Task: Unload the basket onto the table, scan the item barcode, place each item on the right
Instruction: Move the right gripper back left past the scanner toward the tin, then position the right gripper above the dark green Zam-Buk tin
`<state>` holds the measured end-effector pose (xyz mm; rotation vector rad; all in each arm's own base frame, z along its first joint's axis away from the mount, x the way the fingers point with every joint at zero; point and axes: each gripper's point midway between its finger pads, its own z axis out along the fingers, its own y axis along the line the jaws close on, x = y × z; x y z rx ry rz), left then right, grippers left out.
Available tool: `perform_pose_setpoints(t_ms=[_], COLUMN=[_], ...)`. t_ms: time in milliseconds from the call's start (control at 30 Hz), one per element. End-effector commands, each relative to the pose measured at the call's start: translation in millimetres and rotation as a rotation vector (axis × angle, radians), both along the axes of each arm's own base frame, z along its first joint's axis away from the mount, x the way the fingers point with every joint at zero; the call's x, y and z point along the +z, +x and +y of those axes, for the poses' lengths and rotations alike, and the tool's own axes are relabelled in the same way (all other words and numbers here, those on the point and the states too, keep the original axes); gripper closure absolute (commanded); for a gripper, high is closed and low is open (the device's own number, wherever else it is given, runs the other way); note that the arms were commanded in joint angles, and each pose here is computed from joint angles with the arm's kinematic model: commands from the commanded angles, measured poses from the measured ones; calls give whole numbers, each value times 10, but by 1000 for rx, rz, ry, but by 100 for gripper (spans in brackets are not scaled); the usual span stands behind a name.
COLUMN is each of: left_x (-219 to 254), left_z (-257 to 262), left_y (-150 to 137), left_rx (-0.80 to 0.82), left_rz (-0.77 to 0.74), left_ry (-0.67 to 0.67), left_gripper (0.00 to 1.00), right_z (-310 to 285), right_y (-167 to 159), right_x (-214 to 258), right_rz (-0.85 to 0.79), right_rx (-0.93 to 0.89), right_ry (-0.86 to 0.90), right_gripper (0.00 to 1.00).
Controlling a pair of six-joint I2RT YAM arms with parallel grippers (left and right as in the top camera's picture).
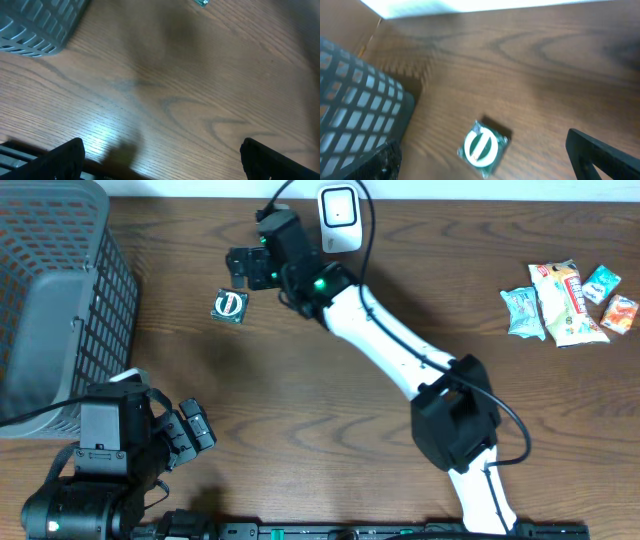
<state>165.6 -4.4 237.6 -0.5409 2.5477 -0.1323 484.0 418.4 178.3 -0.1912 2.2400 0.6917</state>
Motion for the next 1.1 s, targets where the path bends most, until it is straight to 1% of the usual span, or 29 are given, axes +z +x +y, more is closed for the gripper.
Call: perform_pose_setpoints(t_ms=[0, 167, 333, 467, 833, 1067], left_x=[-1, -1, -1, -1, -1, -1], left_z=[6, 6, 6, 6, 6, 6], left_y=[-4, -4, -4, -4, -4, -4], left_rx=[5, 5, 5, 5, 5, 5], left_rz=[2, 2, 2, 2, 2, 2], left_ry=[2, 2, 2, 2, 2, 2], left_gripper=[2, 2, 2, 2, 3, 2], right_z=[71, 243, 372, 366, 598, 628], right_y=[85, 112, 79, 70, -94, -149], right_x=[-398, -750, -1008, -1096, -1183, -1377], right_rz=[-19, -31, -75, -96, -107, -86], right_rx=[-81, -56, -8, -48, -5, 10], right_ry=[-68, -73, -129, -169, -155, -175], right_gripper=[1, 1, 1, 1, 1, 1])
